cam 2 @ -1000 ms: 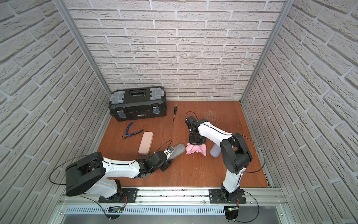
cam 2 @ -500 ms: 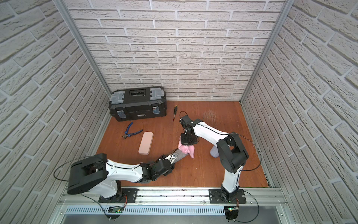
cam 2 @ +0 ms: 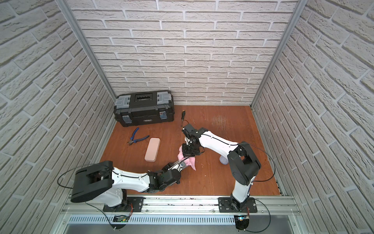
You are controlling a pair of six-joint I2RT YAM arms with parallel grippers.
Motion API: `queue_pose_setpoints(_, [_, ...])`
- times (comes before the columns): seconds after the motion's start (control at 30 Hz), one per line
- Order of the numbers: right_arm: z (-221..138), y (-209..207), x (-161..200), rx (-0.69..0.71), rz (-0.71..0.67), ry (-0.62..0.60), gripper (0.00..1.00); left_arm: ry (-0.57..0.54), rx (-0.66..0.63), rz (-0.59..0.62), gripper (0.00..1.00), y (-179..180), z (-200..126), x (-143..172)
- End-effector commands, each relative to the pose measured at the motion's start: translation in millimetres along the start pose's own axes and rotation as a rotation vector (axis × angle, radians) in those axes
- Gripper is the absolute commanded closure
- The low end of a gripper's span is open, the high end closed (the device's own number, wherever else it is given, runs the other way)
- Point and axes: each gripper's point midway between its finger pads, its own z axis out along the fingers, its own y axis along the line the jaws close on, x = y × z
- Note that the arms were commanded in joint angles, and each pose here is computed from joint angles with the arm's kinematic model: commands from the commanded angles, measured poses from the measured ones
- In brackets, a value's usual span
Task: Wipe the eyeglass case
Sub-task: Wipe the dirt from the eyeglass case.
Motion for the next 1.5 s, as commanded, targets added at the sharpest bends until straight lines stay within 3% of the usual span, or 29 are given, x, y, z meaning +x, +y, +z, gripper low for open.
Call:
queue_pose_setpoints(0.0, [10.7, -21.4, -14.6, -0.038, 0.099, 0.017, 0.98, -0.002, -0.037, -0.003, 0.73, 7.0, -2.2, -0.4])
queue_pose_setpoints(0.07, [6.7, -67.5, -22.8, 0.102, 0.112, 0.001, 0.98, -0.001, -0.037, 0.002, 0.73, 6.9, -2.6, 0.0])
queue_pose_setpoints(0.17, [-37.4, -130.1, -42.8, 0.459, 0.031, -0.099, 0.98, -0.004, -0.045, -0.008, 0.73, 9.2, -3.6, 1.6])
queue_pose_setpoints(0.2, [-57.8, -138.2, -49.8, 0.555, -0.004, -0.145, 0.98, -0.005, -0.050, -0.014, 0.73, 10.5, -4.2, 2.6])
queue_pose_setpoints(0.27, [-86.0, -134.6, -55.7, 0.609, -0.044, -0.200, 0.98, -0.006, -0.056, -0.025, 0.73, 12.5, -5.1, 3.7])
queue_pose_setpoints(0.37, [-89.7, -93.5, -49.1, 0.469, -0.082, -0.207, 0.98, -0.011, -0.060, -0.037, 0.74, 14.1, -7.0, 3.2])
queue_pose_setpoints(0.57, [-23.5, 26.9, -6.3, -0.010, -0.072, -0.041, 0.98, -0.007, -0.067, -0.048, 0.74, 14.5, -8.1, 5.7])
queue_pose_setpoints(0.63, [-7.6, 39.9, -4.8, -0.122, -0.023, -0.012, 0.98, -0.007, -0.071, -0.053, 0.74, 14.4, -8.1, 6.6])
queue_pose_setpoints(0.77, [18.0, -20.9, -10.3, -0.057, 0.074, 0.043, 0.98, -0.010, -0.075, -0.039, 0.74, 12.1, -8.5, 5.2])
queue_pose_setpoints(0.83, [13.8, -68.5, -19.9, 0.084, 0.099, 0.029, 0.98, -0.012, -0.080, -0.036, 0.75, 12.1, -8.5, 5.2])
queue_pose_setpoints(0.93, [-33.1, -120.5, -44.0, 0.425, 0.010, -0.071, 0.98, -0.014, -0.086, -0.029, 0.75, 10.4, -8.4, 5.1])
queue_pose_setpoints(1.0, [-67.9, -117.4, -60.5, 0.520, -0.055, -0.156, 0.98, -0.018, -0.094, -0.012, 0.75, 7.7, -9.4, 3.0])
queue_pose_setpoints(1.13, [-76.4, -53.7, -62.1, 0.425, -0.192, -0.154, 0.98, -0.007, -0.148, 0.066, 0.75, 4.0, -10.6, 0.7])
queue_pose_setpoints(1.27, [-28.5, 19.8, -41.3, 0.342, -0.341, -0.040, 0.98, 0.037, -0.260, 0.172, 0.75, 4.2, -10.9, 0.4])
queue_pose_setpoints(1.37, [-1.5, 75.7, -18.6, 0.066, -0.319, 0.034, 0.98, 0.067, -0.332, 0.212, 0.75, 5.9, -13.0, 0.1])
queue_pose_setpoints(1.47, [5.3, 79.0, -4.3, -0.041, -0.279, 0.096, 0.98, 0.084, -0.365, 0.200, 0.75, 9.5, -14.2, 2.0])
